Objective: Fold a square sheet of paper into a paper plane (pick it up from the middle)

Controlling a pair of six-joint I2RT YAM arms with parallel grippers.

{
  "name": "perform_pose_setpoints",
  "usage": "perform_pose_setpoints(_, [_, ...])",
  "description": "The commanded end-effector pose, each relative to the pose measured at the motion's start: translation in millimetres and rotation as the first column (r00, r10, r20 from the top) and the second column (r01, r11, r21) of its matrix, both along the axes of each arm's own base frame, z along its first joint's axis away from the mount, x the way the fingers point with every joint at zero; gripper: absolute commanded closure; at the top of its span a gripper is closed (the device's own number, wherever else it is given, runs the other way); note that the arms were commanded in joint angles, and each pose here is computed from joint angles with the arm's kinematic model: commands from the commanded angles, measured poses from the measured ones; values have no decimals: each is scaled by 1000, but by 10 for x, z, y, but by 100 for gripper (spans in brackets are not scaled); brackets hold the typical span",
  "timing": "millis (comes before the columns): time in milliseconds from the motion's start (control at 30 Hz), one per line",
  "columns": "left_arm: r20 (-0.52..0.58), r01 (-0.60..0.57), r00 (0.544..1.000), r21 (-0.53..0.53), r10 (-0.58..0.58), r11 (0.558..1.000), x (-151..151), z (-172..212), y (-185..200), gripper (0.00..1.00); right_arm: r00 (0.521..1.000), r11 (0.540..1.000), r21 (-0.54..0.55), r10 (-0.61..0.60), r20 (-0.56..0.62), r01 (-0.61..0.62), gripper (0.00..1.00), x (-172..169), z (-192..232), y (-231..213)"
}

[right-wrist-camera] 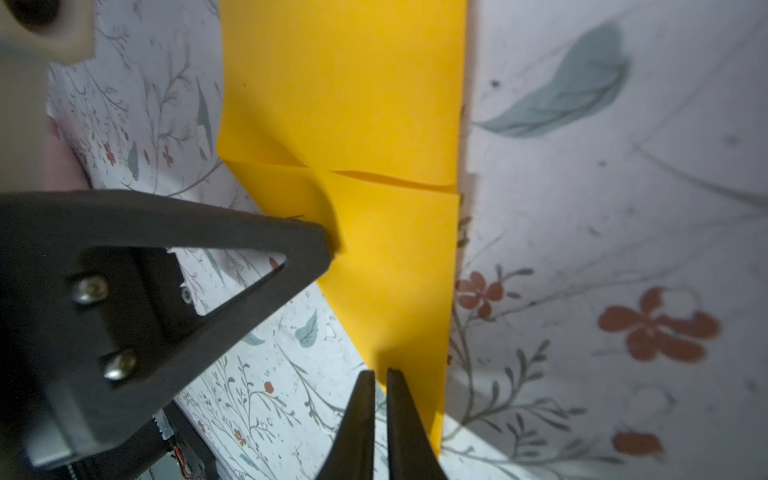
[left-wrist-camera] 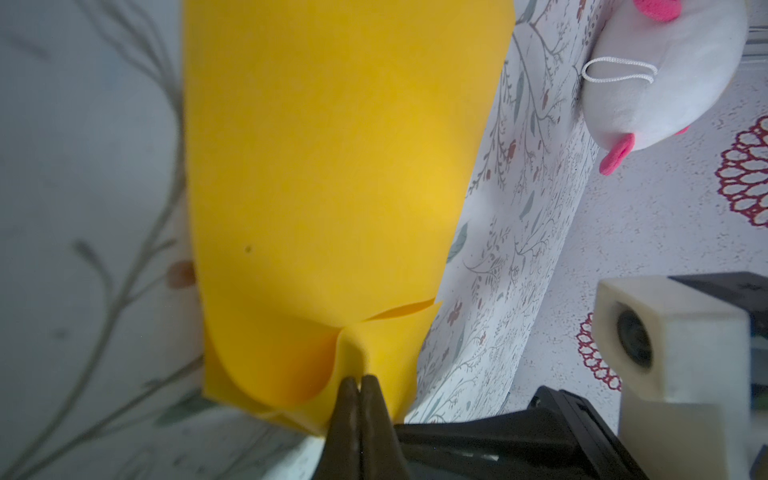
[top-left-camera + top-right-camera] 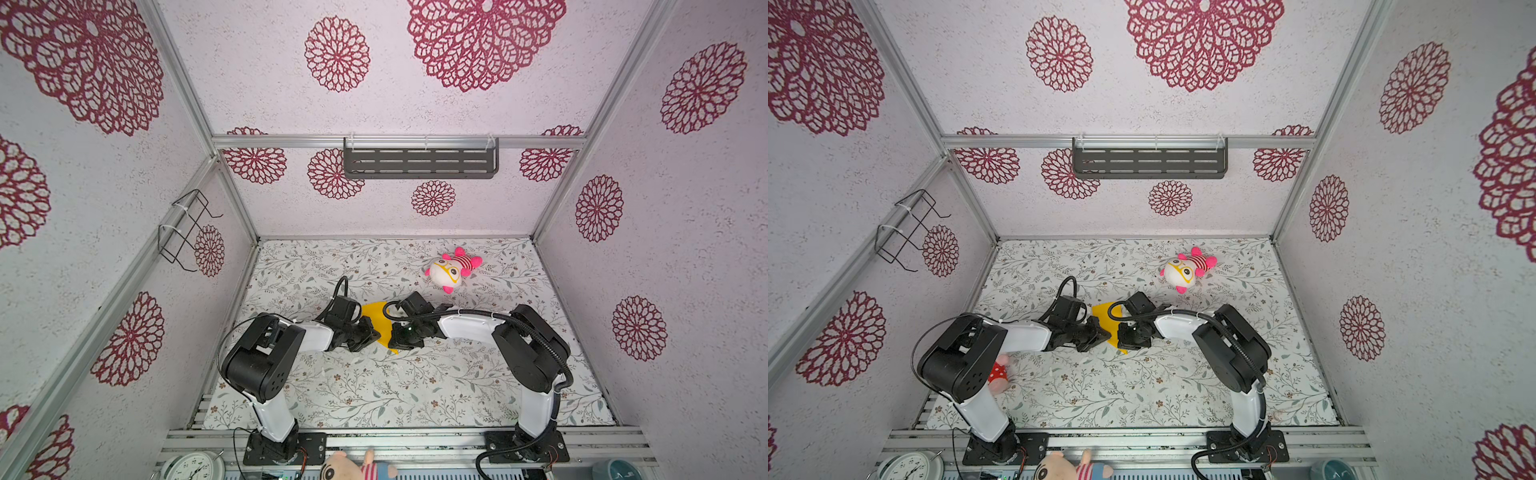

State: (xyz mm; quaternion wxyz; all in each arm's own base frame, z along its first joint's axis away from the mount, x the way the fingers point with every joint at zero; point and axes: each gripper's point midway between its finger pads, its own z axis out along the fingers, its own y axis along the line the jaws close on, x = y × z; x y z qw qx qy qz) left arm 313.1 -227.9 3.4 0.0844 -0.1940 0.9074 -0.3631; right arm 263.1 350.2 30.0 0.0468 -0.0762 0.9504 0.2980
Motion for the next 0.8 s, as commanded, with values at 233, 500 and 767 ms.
perform_pose_setpoints(233, [-204, -38, 975, 254, 92, 967, -471, -680, 481, 100, 1000, 997, -75, 8, -20, -10, 88, -48, -91, -172])
perform_pose_setpoints(500, [-205, -37, 974, 257, 92, 966, -476, -702, 489, 100, 992, 999, 16, 47, 116, -50, 92, 90, 352, 2])
perform_pose_setpoints(767, [-208, -36, 974, 252, 91, 967, -490, -719, 485, 100, 997, 999, 18, 47, 56, -48, 96, 27, 183, 59])
